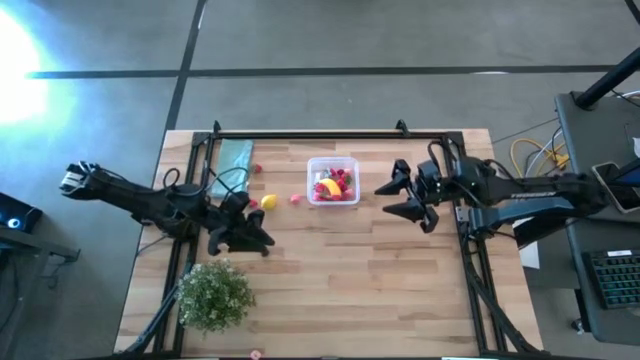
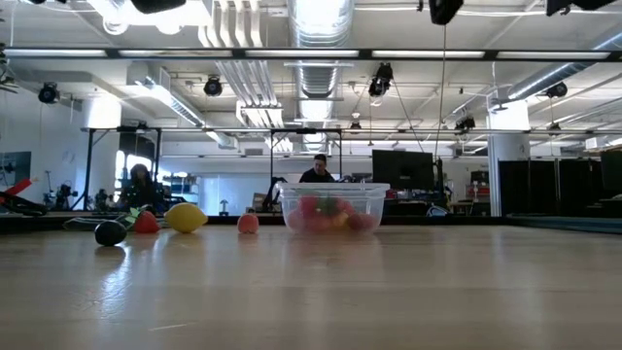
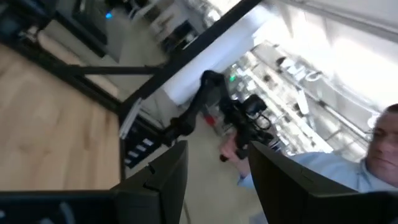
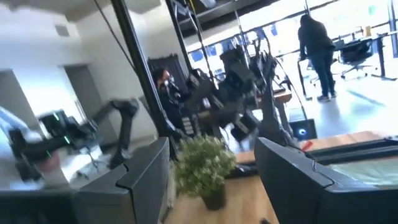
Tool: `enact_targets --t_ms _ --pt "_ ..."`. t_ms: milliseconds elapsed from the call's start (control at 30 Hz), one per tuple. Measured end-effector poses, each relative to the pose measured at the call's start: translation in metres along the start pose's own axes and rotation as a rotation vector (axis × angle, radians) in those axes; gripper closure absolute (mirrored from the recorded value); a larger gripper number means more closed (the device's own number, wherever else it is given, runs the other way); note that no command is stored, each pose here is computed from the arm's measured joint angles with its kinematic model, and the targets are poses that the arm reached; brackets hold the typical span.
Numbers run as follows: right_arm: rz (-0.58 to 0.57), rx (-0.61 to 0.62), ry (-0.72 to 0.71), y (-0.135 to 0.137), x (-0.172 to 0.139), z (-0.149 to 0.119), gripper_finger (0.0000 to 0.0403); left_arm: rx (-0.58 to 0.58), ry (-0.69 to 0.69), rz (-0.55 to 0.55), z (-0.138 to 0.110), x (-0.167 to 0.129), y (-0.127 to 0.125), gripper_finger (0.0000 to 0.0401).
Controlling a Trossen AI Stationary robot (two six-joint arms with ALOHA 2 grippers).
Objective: Pick and placing Produce into tupperware
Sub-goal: Put the pink peach into the transparent bin
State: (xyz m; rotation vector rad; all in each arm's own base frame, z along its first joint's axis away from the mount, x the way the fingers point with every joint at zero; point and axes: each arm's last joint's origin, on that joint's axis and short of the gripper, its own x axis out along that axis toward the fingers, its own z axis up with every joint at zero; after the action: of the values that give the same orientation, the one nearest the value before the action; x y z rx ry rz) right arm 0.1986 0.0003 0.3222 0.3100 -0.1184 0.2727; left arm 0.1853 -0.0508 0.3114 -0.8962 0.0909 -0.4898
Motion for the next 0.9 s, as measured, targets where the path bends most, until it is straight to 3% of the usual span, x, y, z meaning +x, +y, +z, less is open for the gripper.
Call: enact_targets --t_ms 267,533,900 --pt "-0.018 -0.097 -0.012 0.000 -0.034 -0.020 0.0174 -0.077 0.229 0.244 0.008 0.023 -0.001 0.0246" --pt "-0.031 -0.046 0.008 0.007 -0.076 -0.037 0.0174 -0.069 0.295 0.212 0.018 0.044 -0.010 0.0246" --pt "-0.012 -0.042 -0.047 0.018 -0.117 -0.047 0.0174 -0.078 0.445 0.351 0.011 0.050 0.000 0.0246"
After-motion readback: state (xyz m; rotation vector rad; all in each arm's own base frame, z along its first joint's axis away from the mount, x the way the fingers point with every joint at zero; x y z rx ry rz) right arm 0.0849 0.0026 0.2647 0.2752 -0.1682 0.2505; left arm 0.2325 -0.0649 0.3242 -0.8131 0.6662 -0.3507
